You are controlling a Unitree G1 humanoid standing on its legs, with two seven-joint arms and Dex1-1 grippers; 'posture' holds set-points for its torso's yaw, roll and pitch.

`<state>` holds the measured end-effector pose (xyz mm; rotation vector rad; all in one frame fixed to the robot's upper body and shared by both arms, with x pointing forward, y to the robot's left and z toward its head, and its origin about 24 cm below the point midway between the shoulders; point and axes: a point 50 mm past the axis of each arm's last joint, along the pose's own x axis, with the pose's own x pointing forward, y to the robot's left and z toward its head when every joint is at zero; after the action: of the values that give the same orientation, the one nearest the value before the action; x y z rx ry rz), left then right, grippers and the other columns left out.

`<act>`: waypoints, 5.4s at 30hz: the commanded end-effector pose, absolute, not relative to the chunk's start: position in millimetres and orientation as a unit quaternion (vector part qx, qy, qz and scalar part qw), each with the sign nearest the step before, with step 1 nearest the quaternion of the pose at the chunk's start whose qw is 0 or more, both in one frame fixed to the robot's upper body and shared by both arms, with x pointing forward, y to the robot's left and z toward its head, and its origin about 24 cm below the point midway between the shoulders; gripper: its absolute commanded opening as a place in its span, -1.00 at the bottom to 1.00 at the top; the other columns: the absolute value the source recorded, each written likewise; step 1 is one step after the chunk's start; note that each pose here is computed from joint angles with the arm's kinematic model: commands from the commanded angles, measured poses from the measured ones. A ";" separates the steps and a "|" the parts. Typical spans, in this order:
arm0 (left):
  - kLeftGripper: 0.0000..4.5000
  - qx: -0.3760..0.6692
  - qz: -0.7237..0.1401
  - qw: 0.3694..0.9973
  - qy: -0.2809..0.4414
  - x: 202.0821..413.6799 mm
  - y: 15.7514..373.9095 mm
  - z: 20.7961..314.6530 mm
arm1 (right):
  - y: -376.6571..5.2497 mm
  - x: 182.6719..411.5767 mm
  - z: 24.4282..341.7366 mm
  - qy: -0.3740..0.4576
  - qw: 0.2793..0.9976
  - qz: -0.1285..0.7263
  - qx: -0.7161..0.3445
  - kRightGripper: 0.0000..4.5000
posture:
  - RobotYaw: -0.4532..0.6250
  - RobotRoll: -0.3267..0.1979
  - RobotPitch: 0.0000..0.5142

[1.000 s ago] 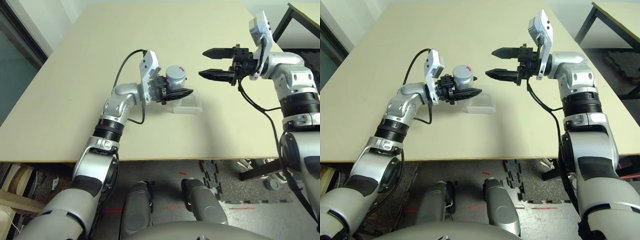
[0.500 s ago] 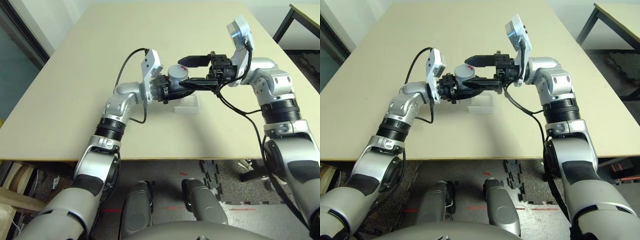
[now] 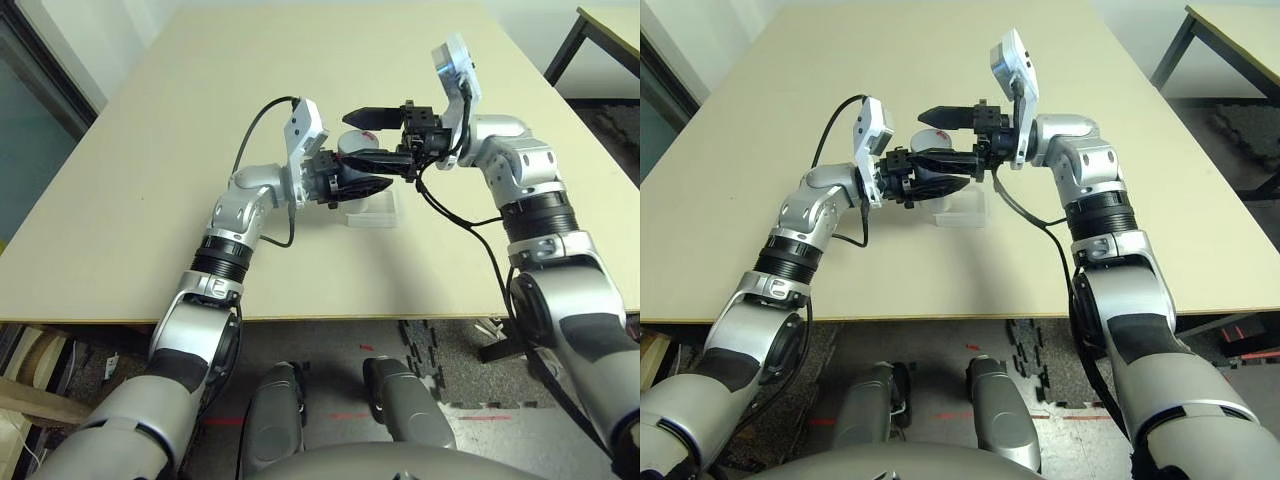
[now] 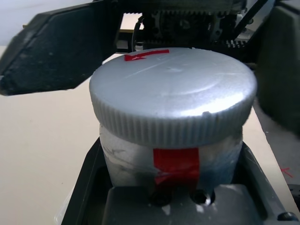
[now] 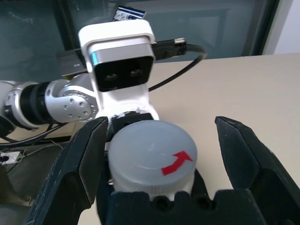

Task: Pour the medicine from the bottle into the box.

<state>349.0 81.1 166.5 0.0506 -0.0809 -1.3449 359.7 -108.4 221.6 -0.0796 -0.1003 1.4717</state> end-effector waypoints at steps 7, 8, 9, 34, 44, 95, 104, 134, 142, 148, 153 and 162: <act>0.15 0.029 -0.634 0.772 -0.034 345.3 76.4 165.2 | -99.3 364.3 220.4 -0.043 0.746 0.663 -0.052 1.00 | -0.60 0.25 -0.60; 0.15 0.029 -0.634 0.772 -0.034 345.1 76.4 165.2 | -100.1 365.3 219.8 -0.041 0.749 0.659 -0.053 1.00 | -0.60 0.25 -0.60; 0.15 0.029 -0.634 0.772 -0.033 345.0 76.5 165.2 | -100.8 366.0 219.3 -0.040 0.752 0.656 -0.054 1.00 | -0.60 0.25 -0.60; 0.15 0.025 -0.633 0.773 -0.029 343.2 78.2 162.4 | -183.0 363.8 229.3 -0.022 0.815 0.576 -0.057 1.00 | -0.61 0.25 -0.56; 0.15 0.027 -0.629 0.777 -0.026 345.6 81.5 161.4 | -194.4 350.7 228.4 -0.009 0.796 0.604 -0.053 1.00 | -0.62 0.25 -0.57; 0.15 0.024 -0.628 0.777 -0.025 346.1 78.8 159.4 | -122.6 351.3 243.2 -0.074 0.760 0.642 0.073 0.14 | -0.62 0.25 -0.53; 0.15 0.020 -0.611 0.791 -0.026 350.6 85.8 159.7 | -154.5 355.5 272.4 -0.120 0.820 0.540 0.144 0.14 | -0.62 0.25 -0.50; 0.15 0.035 -0.568 0.822 -0.039 368.8 100.6 167.5 | -276.9 330.1 202.6 0.105 0.959 0.251 -0.085 0.14 | -0.68 0.25 -0.51; 0.15 0.038 -0.562 0.825 -0.039 369.4 104.0 167.9 | -264.4 333.3 183.2 0.141 0.944 0.271 -0.126 0.14 | -0.66 0.25 -0.52; 0.15 0.040 -0.559 0.827 -0.039 369.7 105.6 168.1 | -255.9 340.8 178.2 0.139 0.943 0.275 -0.129 0.14 | -0.64 0.25 -0.52; 0.15 0.041 -0.556 0.829 -0.039 369.6 107.3 167.8 | -252.5 345.2 175.0 0.132 0.944 0.274 -0.130 0.14 | -0.63 0.25 -0.52; 0.15 0.044 -0.547 0.835 -0.038 371.2 110.2 167.9 | -251.1 347.2 173.2 0.116 0.946 0.272 -0.132 1.00 | -0.63 0.25 -0.52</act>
<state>369.4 107.2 163.9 0.0744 -0.0711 -1.1726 346.1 -250.6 173.9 -0.2693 0.2400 0.5570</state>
